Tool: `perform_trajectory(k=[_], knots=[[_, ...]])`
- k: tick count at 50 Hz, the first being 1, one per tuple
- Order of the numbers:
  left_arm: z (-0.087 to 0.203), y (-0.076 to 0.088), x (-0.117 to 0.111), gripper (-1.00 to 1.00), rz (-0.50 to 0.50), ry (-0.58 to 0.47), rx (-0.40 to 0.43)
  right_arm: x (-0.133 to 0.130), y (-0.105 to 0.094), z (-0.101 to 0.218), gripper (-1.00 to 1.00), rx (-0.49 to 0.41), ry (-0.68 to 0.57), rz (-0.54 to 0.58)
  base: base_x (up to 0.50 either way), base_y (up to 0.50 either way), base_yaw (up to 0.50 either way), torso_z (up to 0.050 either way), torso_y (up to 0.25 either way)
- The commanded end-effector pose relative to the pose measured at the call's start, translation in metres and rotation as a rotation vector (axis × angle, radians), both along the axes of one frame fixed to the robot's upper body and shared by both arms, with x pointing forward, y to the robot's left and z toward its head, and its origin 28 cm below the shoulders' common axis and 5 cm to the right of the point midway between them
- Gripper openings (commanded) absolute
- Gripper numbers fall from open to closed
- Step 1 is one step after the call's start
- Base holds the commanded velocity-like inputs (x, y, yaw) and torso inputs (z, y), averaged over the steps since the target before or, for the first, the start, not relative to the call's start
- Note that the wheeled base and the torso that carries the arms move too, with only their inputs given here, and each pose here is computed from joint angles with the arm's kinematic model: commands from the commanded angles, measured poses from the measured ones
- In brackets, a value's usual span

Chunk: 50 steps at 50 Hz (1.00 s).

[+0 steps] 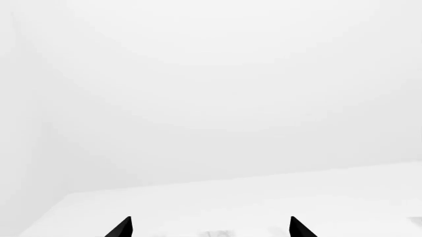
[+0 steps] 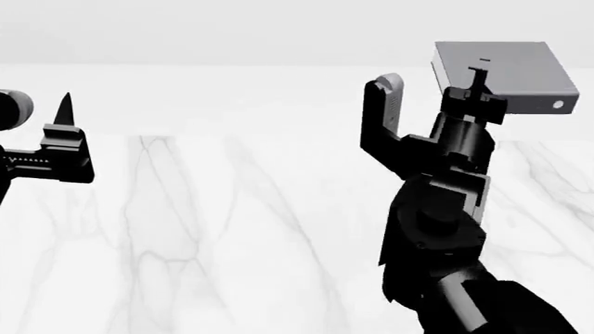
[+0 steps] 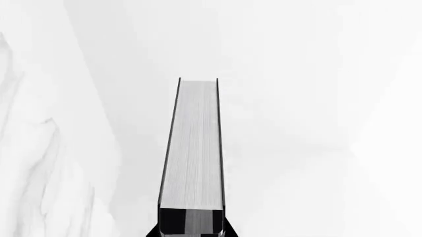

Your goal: Pick up the book on the left and place it on top of the shelf.

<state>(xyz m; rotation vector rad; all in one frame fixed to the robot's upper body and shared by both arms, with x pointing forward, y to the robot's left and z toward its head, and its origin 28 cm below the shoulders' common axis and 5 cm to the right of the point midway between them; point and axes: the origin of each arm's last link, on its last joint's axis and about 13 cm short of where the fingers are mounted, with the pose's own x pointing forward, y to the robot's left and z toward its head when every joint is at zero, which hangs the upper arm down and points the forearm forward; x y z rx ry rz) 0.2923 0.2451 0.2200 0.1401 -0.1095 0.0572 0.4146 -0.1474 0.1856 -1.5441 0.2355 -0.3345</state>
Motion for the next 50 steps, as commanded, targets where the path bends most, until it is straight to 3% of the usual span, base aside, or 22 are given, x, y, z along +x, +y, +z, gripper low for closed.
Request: perform_trajectory(k=[1, 12, 24, 42, 50], knots=[[0.001, 0.001, 0.000, 1.00, 0.000, -0.002, 0.000, -0.008, -0.038, 0.019, -1.00, -0.105, -0.044, -0.249, 0.00, 0.00, 0.00, 0.000, 0.000], [0.000, 0.002, 0.000, 1.00, 0.003, -0.002, -0.003, -0.024, -0.070, 0.019, -1.00, -0.056, -0.025, -0.486, 0.00, 0.00, 0.00, 0.000, 0.002], [-0.001, 0.003, -0.002, 1.00, 0.007, -0.001, -0.003, -0.041, -0.094, 0.014, -1.00, -0.033, -0.012, -0.669, 0.00, 0.00, 0.00, 0.001, 0.001], [-0.003, 0.005, -0.002, 1.00, 0.010, 0.001, -0.006, -0.063, -0.117, -0.002, -1.00, -0.017, 0.033, -0.873, 0.00, 0.00, 0.00, 0.000, 0.001], [-0.003, 0.004, -0.002, 1.00, 0.009, 0.002, -0.006, -0.073, -0.126, -0.007, -1.00, -0.064, 0.043, -0.953, 0.00, 0.00, 0.00, 0.000, 0.003]])
